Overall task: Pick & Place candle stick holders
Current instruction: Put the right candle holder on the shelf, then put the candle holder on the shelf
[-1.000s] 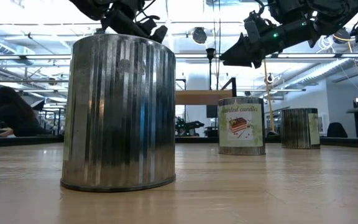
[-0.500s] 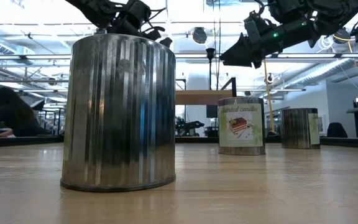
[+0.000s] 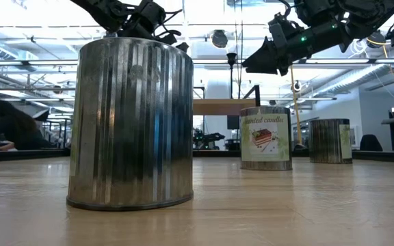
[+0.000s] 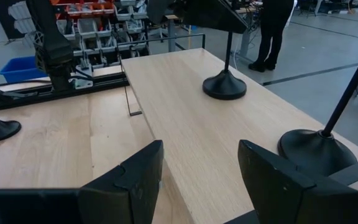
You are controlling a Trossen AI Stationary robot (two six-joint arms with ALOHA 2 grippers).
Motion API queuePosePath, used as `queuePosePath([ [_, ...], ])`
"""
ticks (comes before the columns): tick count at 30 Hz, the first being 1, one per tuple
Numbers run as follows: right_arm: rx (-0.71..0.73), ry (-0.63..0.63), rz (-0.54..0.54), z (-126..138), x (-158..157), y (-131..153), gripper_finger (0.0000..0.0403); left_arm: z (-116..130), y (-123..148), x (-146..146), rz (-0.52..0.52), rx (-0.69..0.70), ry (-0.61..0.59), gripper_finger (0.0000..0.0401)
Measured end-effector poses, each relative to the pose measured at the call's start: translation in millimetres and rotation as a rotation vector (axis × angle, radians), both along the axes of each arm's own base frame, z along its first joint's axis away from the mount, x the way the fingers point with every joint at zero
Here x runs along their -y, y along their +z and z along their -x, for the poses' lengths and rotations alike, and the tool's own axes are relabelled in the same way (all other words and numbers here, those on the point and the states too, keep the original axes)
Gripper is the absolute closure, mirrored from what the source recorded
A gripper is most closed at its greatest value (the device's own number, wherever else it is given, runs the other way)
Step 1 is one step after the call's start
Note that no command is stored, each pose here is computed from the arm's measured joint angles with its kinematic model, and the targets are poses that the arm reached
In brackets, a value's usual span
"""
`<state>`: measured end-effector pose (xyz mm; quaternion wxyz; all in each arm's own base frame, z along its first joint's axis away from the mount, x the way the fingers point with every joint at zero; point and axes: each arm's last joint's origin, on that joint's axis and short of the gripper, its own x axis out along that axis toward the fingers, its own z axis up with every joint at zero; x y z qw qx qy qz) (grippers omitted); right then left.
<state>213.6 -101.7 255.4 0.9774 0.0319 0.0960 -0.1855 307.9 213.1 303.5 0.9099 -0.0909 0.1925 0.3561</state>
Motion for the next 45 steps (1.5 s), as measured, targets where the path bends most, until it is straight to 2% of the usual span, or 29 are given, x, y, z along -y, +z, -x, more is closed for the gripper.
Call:
queuePosePath([
  [4, 0.0, 0.0, 0.0, 0.0, 0.0, -0.1, 0.0199, -0.4, 0.0, 0.6, -0.004, -0.004, -0.005, 0.0333],
  [12, -0.001, 0.0, -0.001, 0.0, 0.0, -0.1, 0.0193, 0.9, 1.6, 3.7, 0.001, -0.013, -0.014, 0.0244],
  [16, -0.001, 0.0, -0.001, 0.0, 0.0, -0.1, 0.0193, 7.0, 15.1, 18.3, -0.014, -0.028, -0.048, 0.0214],
  [20, -0.012, 0.0, -0.006, 0.2, -0.1, -1.2, 0.0195, 18.8, 32.9, 41.1, -0.004, -0.04, -0.085, 0.0201],
  [26, -0.046, -0.001, -0.029, 1.0, -0.6, -5.0, 0.0196, 54.0, 68.2, 88.3, -0.037, -0.081, -0.191, 0.0199],
  [31, -0.059, -0.001, -0.034, 1.4, -0.7, -6.4, 0.0197, 97.6, 87.1, 131.6, -0.024, -0.157, -0.305, 0.0199],
  [36, -0.059, -0.001, -0.034, 1.4, -0.7, -6.4, 0.0197, 137.3, 91.5, 163.9, 0.097, -0.197, -0.359, 0.0199],
  [38, -0.059, -0.001, -0.034, 1.4, -0.7, -6.4, 0.0197, 151.3, 89.4, 174.6, 0.127, -0.252, -0.395, 0.0199],
  [43, -0.058, -0.001, -0.036, 1.4, -0.6, -6.3, 0.0199, 174.1, 74.0, 193.3, 0.246, -0.402, -0.444, 0.0199],
  [45, -0.059, 0.0, -0.036, 1.4, -0.7, -6.4, 0.0199, 179.0, 63.8, 200.6, 0.324, -0.457, -0.502, 0.0199],
])
